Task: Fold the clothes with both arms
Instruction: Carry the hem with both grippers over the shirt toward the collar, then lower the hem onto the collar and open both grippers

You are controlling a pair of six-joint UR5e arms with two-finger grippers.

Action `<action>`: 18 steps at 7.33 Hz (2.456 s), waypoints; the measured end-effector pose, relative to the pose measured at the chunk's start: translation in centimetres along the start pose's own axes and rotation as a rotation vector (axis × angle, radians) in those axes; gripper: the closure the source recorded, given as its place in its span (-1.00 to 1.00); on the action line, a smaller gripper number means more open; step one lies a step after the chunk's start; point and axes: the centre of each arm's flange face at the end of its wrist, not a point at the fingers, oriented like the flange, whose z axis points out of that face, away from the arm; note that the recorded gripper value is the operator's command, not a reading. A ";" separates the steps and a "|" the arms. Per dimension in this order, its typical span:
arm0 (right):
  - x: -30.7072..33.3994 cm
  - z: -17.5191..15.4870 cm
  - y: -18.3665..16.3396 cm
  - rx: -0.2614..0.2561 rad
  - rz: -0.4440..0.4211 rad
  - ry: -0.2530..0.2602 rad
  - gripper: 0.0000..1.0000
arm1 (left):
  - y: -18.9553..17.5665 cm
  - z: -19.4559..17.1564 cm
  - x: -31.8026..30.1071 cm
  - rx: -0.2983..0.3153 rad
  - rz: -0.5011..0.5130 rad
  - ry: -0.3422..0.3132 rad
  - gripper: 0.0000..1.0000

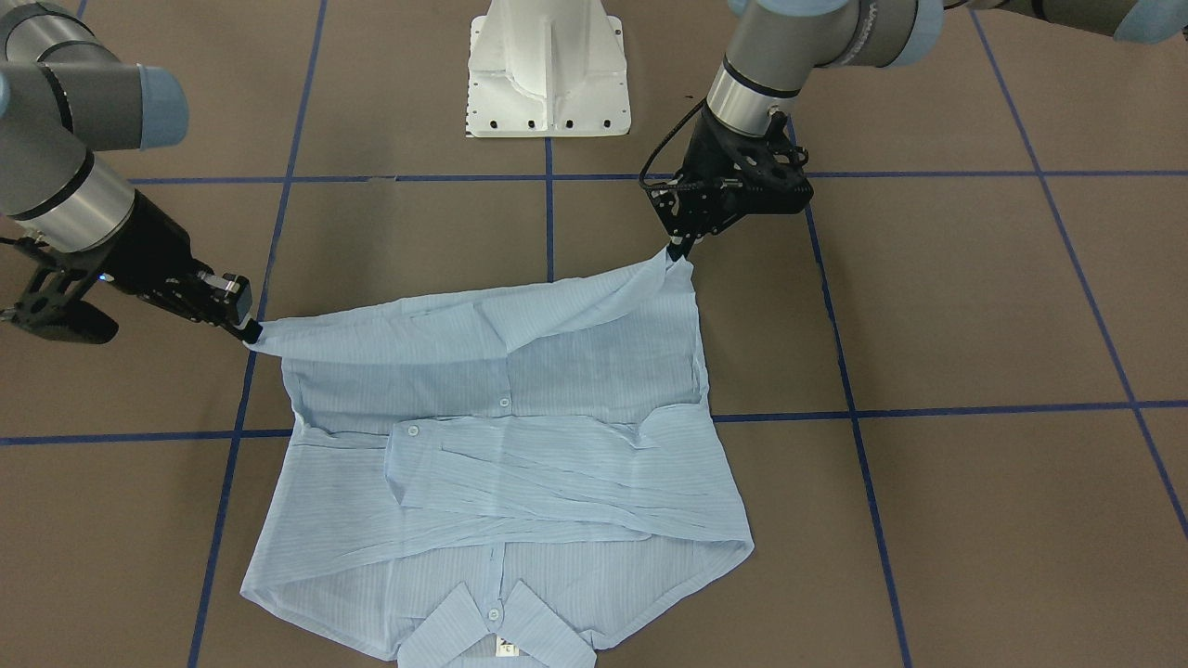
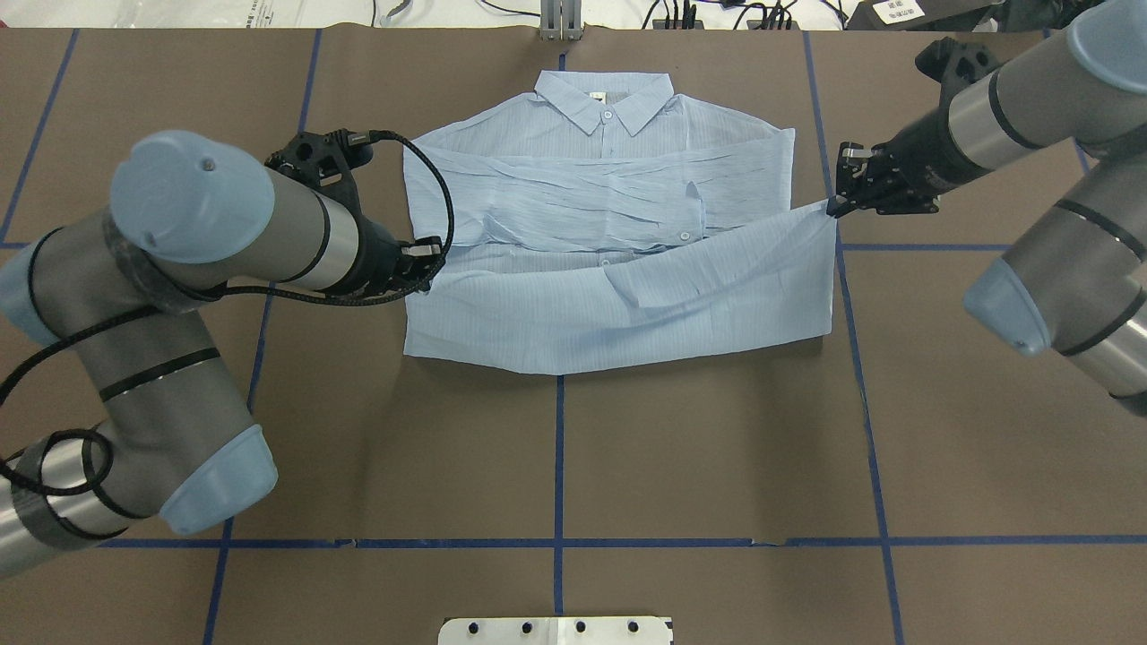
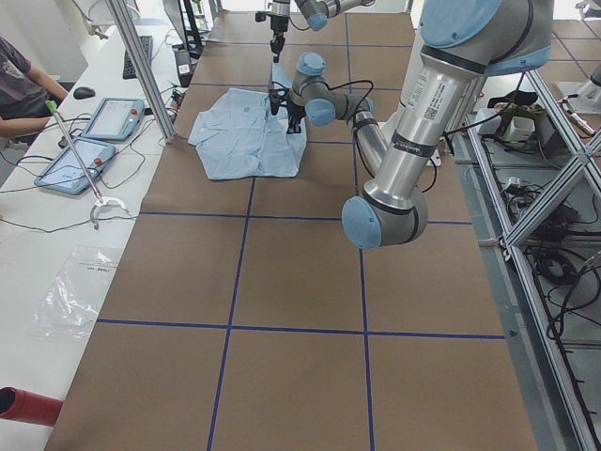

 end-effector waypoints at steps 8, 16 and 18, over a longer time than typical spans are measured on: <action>-3.6 6.6 -12.6 0.013 0.100 0.110 1.00 | -18.2 12.8 0.1 0.159 -0.087 0.006 1.00; -7.0 10.4 -16.3 0.039 0.120 0.185 -0.98 | -21.0 15.2 -2.6 0.205 -0.108 -0.025 -0.98; -7.5 11.5 -15.6 0.073 0.097 0.206 -1.00 | -21.0 15.3 -2.5 0.206 -0.113 -0.025 -0.99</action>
